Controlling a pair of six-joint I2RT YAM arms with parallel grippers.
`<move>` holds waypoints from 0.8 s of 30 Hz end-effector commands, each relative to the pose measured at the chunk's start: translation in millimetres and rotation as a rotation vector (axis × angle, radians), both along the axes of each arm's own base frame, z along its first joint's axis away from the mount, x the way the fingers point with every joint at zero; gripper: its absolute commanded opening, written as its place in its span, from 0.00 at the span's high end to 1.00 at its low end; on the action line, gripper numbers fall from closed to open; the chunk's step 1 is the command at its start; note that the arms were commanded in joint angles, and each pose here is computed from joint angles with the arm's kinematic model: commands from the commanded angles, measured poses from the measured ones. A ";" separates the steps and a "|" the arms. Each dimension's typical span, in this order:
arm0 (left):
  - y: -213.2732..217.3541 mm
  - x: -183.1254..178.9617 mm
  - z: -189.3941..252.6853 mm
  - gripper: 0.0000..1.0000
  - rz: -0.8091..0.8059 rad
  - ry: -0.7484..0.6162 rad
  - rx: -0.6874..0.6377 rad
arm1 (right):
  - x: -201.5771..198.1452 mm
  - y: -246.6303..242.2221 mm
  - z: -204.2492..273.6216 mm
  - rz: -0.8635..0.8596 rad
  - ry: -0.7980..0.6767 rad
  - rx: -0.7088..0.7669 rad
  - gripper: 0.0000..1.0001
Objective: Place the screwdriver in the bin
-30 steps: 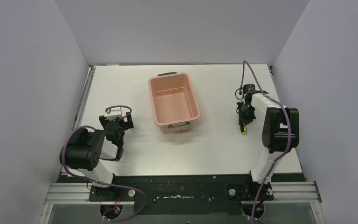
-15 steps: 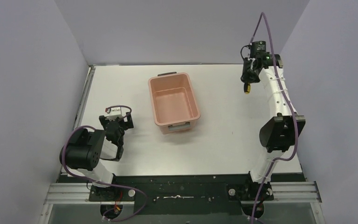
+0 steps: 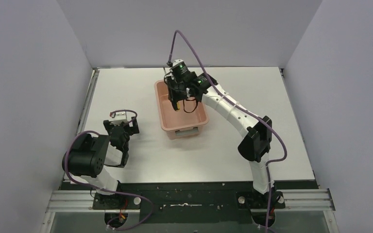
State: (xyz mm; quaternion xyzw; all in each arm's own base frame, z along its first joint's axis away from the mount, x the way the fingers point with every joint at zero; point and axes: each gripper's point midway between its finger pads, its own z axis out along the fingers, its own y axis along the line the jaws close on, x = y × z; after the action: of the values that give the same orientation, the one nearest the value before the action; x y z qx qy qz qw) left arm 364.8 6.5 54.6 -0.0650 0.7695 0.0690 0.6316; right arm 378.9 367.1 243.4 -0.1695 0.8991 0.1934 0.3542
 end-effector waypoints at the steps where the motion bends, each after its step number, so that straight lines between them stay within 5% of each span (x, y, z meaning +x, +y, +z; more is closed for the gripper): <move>1: -0.7 11.3 20.6 0.03 -0.011 -0.064 0.000 | 29.3 -15.8 -32.3 -0.160 -0.029 -0.098 1.00; 9: -1.2 11.6 20.3 0.03 -0.014 -0.063 0.001 | 8.3 -20.8 -160.7 -0.157 0.124 -0.306 1.00; 13: -0.6 11.7 20.5 0.03 -0.011 -0.063 0.000 | 7.1 -30.0 -189.9 -0.184 0.145 -0.363 0.84; 18: -0.9 11.7 20.5 0.03 -0.014 -0.063 0.001 | 10.7 -33.2 -187.7 -0.204 0.128 -0.378 0.52; 24: -1.4 11.7 20.2 0.03 -0.015 -0.062 0.000 | 23.7 -23.1 -126.7 -0.206 0.029 -0.322 0.43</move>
State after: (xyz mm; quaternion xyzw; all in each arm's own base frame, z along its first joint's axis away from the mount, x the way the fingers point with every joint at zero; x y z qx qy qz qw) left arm 364.8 7.3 53.9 -0.0649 0.7706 0.0689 0.6302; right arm 379.6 330.3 39.2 -0.1427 0.9597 -0.0117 0.2420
